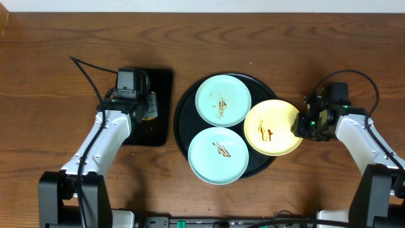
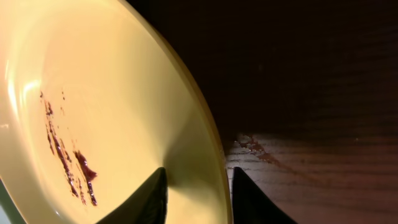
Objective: Clean dirty plates on tray and stack at the side
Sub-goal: 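Lift the sponge with the left gripper off the black tray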
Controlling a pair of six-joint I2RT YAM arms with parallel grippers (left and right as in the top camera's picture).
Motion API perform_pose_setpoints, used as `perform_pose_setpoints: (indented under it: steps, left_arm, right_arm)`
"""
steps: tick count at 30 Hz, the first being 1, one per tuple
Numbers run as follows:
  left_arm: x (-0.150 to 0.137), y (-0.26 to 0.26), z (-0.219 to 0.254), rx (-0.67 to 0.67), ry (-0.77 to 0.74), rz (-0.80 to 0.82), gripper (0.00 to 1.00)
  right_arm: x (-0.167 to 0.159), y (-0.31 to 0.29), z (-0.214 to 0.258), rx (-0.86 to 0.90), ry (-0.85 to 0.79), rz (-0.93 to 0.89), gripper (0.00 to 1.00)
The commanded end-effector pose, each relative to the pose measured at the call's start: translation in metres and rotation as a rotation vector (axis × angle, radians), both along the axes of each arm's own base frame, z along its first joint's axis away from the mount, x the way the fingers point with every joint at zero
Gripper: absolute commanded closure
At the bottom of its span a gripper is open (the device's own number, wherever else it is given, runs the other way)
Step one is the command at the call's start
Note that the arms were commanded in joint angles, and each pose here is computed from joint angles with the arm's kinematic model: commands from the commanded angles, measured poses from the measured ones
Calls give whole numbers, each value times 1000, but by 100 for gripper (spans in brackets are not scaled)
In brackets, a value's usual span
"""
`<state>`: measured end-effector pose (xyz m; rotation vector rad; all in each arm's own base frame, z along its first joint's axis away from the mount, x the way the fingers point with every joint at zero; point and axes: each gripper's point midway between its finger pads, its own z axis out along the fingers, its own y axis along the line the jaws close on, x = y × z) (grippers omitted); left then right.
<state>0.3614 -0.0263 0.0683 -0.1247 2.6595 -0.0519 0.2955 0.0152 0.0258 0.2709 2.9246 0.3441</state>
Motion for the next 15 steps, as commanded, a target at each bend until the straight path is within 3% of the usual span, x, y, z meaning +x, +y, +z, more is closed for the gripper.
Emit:
perform_pose_setpoints:
  steps: [1, 15]
  left_arm:
    - [3, -3, 6, -13, -15, -3, 93]
    - [3, -3, 6, -13, -15, -3, 92]
  right_arm:
    - [7, -1, 4, 7, -15, -4, 72]
    - [7, -1, 4, 6, -15, -5, 89]
